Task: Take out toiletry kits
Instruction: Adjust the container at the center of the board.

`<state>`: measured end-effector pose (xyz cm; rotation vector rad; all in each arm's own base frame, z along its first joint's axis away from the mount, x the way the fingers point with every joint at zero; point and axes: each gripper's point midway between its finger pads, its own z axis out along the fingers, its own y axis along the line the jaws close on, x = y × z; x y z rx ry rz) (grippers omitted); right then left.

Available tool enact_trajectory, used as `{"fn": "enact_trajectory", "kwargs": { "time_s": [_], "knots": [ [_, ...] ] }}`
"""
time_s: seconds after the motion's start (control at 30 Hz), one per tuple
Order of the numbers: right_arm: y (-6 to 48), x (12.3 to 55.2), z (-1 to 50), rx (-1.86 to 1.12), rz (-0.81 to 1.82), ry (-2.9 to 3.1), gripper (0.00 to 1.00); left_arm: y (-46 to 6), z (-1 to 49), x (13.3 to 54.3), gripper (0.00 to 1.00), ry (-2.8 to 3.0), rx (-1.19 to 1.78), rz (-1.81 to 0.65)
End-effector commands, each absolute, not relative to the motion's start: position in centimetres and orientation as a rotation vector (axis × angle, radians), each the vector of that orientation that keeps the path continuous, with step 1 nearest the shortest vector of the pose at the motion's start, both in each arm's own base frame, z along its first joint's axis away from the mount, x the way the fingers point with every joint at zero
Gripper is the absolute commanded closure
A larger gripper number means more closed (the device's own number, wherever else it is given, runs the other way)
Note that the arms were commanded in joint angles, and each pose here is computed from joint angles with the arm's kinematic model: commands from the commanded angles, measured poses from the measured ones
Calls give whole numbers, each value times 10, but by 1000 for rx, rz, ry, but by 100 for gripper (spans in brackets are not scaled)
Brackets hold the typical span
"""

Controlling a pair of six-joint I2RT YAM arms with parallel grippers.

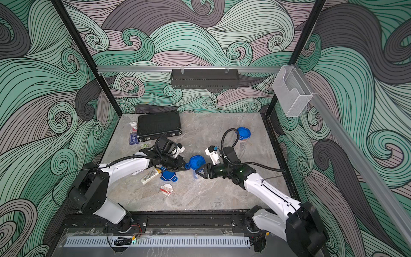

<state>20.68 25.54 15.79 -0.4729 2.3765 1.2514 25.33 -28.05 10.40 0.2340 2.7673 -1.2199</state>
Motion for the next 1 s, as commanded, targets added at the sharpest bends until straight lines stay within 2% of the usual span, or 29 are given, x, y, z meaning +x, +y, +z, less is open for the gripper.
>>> {"fn": "enact_trajectory", "kwargs": {
  "time_s": [0.0,0.2,0.37,0.5,0.67,0.83,0.97],
  "knots": [
    [262,207,169,-521,1281,2314,35,-274,108,255,80,2774,235,-1200],
    [254,205,157,-533,1220,2336,34,-248,124,250,79,2774,203,-1100],
    [251,201,156,-532,1238,2234,32,-233,181,248,79,2625,182,-1147],
    [246,204,165,-505,1219,2146,29,-262,226,250,79,2447,134,-1428],
    [237,206,161,-508,1143,2109,27,-315,250,249,83,2425,129,-1573],
    [230,211,140,-485,1076,2132,28,-342,233,267,91,2477,19,-1615],
    [229,209,141,-487,1079,2124,28,-355,216,274,94,2502,2,-1617]
  ]
}}
